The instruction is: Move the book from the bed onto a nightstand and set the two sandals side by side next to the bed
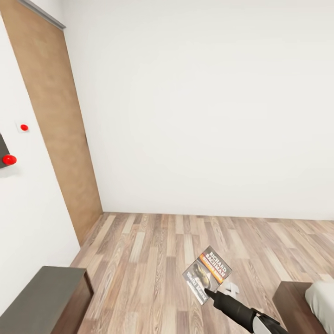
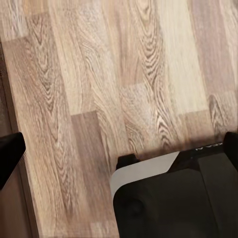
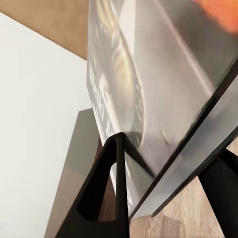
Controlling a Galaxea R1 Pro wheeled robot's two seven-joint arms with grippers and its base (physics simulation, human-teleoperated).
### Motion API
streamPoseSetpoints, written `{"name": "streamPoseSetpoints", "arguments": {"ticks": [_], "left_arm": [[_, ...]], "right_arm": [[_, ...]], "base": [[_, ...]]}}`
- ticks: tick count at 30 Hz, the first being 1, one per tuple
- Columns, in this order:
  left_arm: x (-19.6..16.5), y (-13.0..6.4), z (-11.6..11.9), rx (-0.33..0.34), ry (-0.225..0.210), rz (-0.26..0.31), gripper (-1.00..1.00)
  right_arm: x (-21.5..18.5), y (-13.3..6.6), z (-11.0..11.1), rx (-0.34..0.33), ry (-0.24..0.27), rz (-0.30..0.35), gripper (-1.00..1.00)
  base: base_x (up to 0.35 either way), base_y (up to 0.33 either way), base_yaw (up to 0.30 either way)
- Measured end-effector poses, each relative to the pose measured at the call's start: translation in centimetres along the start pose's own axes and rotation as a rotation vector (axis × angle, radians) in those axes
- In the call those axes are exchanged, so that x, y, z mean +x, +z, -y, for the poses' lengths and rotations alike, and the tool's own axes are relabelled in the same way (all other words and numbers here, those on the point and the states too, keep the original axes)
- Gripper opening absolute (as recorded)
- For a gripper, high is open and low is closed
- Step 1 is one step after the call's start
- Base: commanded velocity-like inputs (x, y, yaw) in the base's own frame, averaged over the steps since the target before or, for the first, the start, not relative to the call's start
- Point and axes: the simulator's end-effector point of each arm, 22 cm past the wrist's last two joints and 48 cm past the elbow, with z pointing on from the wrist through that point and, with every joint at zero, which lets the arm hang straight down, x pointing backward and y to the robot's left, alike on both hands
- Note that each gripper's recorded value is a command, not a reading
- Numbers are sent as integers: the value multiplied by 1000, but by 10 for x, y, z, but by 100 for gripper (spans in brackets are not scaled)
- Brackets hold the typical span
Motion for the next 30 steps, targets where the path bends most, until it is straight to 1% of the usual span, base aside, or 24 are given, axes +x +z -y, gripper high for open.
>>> {"name": "streamPoseSetpoints", "arguments": {"ticks": [8, 12, 19, 30], "left_arm": [[0, 0, 0, 0, 0, 0, 100], [0, 0, 0, 0, 0, -1, 100], [0, 0, 0, 0, 1, -1, 100], [0, 0, 0, 1, 3, -1, 100]], "right_arm": [[4, -1, -1, -6, 7, -4, -100], [5, -1, -1, -8, 8, -5, -100], [6, -2, 0, -8, 12, -5, -100], [6, -2, 1, -7, 11, -6, -100]], "base": [[340, 2, -1], [340, 0, -87], [337, 0, -218], [312, 8, -276]]}}
